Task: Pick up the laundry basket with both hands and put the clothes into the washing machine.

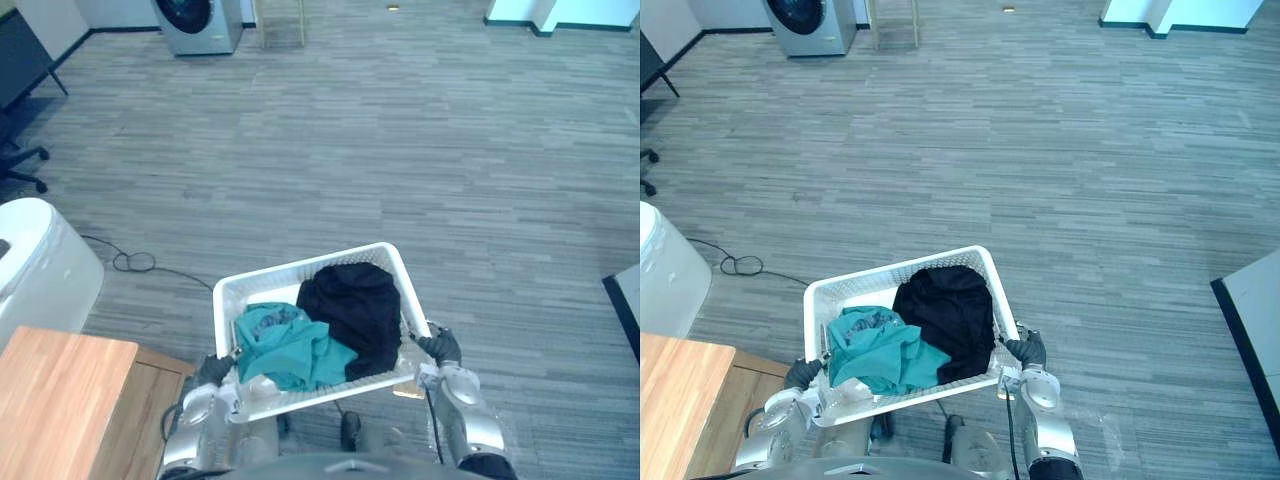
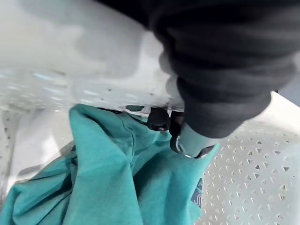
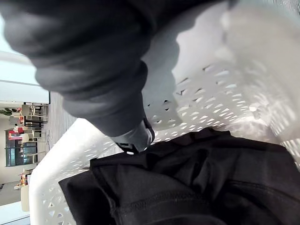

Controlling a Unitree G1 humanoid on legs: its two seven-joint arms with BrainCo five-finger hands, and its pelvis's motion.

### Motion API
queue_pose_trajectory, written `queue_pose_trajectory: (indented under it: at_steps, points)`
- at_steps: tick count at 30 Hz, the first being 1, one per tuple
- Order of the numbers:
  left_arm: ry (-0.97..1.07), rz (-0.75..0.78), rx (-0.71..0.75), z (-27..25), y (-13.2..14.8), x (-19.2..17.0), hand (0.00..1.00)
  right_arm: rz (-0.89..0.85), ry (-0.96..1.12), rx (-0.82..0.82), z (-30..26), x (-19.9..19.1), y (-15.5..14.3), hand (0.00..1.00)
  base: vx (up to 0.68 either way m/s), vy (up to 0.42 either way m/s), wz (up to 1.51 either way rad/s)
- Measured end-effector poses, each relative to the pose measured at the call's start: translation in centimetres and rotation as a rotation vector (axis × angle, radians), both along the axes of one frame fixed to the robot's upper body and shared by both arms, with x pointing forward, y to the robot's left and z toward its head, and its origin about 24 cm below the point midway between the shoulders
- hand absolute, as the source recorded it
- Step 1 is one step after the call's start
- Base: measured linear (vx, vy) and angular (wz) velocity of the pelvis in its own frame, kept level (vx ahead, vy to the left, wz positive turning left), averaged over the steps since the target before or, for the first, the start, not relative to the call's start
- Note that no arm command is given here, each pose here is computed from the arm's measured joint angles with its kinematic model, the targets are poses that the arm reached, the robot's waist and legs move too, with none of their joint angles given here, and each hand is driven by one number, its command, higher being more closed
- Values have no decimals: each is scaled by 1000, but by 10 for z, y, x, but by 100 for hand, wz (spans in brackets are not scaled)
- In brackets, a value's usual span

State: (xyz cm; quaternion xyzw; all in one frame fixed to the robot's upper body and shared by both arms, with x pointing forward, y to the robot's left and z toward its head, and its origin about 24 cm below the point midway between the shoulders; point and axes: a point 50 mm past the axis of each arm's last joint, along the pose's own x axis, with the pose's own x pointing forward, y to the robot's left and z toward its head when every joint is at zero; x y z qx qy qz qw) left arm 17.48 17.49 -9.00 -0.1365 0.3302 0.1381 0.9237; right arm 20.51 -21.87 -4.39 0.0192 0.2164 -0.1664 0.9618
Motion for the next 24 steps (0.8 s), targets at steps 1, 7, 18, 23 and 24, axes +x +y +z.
queue_pose_trajectory:
  at_steps: [1,7,18,23,24]
  points:
    - [6,8,5,-1,2,-1,100,5,2,5,-1,1,3,100,349,285,-94]
    - [71,9,66,-8,21,-16,100,9,88,72,-22,-9,23,100,397,203,-31]
    - [31,-44,79,3,12,-12,100,-58,43,82,-13,-29,16,100,438,21,24]
    - [55,-65,51,-2,1,-15,100,-98,63,65,-14,-45,7,100,674,-233,43]
    - [61,-73,22,-4,-8,-17,100,-100,65,43,-12,-47,0,100,555,-249,32]
